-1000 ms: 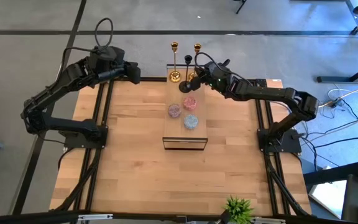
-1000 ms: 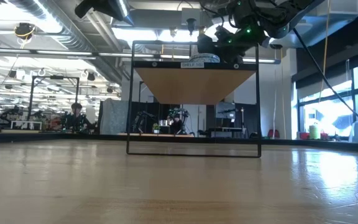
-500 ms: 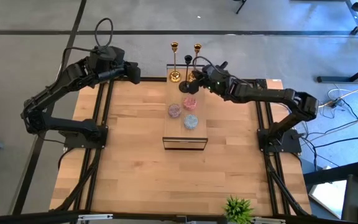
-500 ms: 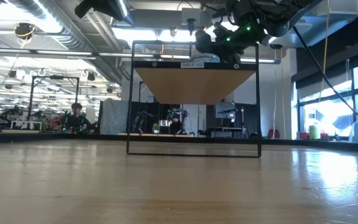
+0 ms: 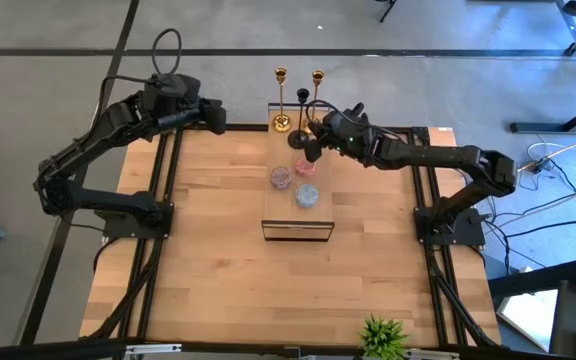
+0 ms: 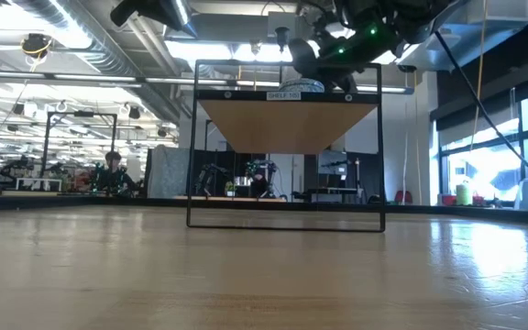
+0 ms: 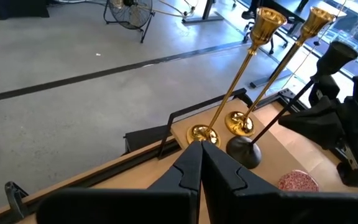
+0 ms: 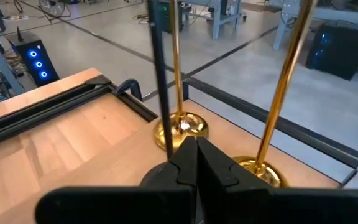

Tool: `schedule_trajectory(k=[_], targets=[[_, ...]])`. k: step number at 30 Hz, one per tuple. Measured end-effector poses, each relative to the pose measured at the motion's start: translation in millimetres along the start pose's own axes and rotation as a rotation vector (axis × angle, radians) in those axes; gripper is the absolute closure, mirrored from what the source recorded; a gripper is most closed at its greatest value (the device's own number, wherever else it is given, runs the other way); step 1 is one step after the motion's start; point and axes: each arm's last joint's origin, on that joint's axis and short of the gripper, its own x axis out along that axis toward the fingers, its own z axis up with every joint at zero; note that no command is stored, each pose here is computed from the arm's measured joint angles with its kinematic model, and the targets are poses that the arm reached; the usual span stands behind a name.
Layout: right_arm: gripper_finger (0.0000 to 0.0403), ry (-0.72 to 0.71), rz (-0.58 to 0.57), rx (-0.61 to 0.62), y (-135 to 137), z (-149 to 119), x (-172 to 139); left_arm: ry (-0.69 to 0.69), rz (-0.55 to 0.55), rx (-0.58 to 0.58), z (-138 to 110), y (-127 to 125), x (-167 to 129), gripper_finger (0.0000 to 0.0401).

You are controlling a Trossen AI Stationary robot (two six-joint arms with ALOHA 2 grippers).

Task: Pick & Place candle stick holders
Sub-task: Put the gold candle holder on the shelf

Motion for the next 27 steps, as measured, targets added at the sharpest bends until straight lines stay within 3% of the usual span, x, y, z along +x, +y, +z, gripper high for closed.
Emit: schedule_trajectory(k=[10, 16, 27], targets=[[0.0403, -0.014, 0.005, -0.028, -9.0, 10.2, 3.2, -0.048, -0.013, -0.016, 4.6, -1.7, -0.2, 0.0399], [0.0403, -0.015, 0.033, -0.059, -5.7, 23.2, 1.4, -0.079, 0.04, -0.039, 5.9, -0.2, -0.3, 0.0398], [0.0403, 0.014, 0.036, -0.099, -14.9, 22.5, 4.8, -0.091, 0.08, -0.077, 9.6, 8.9, 1.8, 0.0399]])
